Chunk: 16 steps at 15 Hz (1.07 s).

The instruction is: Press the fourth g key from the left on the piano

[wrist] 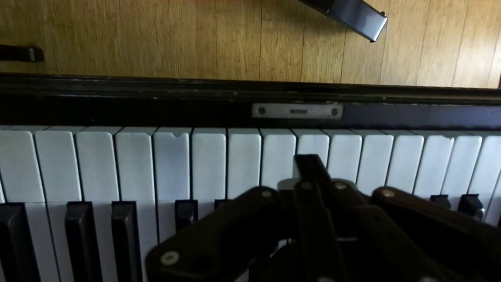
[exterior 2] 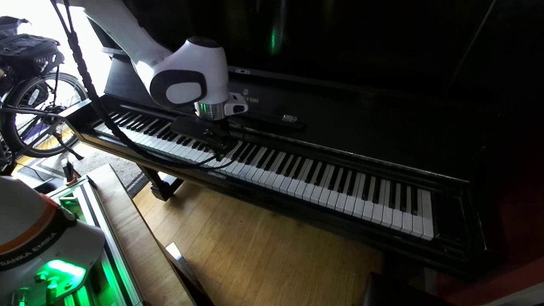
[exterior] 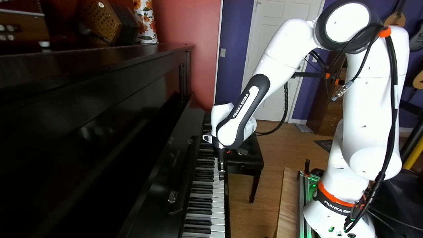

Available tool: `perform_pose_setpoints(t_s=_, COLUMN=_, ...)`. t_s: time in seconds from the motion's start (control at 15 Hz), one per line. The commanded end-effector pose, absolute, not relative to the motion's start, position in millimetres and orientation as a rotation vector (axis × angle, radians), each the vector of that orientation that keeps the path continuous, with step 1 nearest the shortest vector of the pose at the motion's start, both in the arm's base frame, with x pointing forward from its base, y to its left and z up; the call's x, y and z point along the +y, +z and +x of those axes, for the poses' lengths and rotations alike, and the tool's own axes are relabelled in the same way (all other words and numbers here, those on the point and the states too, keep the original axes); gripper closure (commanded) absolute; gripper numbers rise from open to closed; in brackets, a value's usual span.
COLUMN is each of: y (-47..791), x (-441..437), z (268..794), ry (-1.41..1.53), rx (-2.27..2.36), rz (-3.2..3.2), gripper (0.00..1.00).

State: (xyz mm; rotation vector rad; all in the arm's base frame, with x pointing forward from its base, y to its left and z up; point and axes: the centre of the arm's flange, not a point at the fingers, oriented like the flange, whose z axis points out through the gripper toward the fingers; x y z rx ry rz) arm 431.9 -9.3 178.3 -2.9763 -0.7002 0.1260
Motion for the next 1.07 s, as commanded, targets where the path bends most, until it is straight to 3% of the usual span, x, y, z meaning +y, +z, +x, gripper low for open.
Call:
perform_pose_setpoints(t_s=0.0, y=160.9, x=-16.0, z=439.2, ry=0.099, rx=-0.720, rz=-2.979, gripper=1.00)
perform_pose_setpoints(t_s=1.0, y=147.8, x=-30.3, z=444.0, ry=0.057, rx=-0.736, rz=-3.002, gripper=1.00)
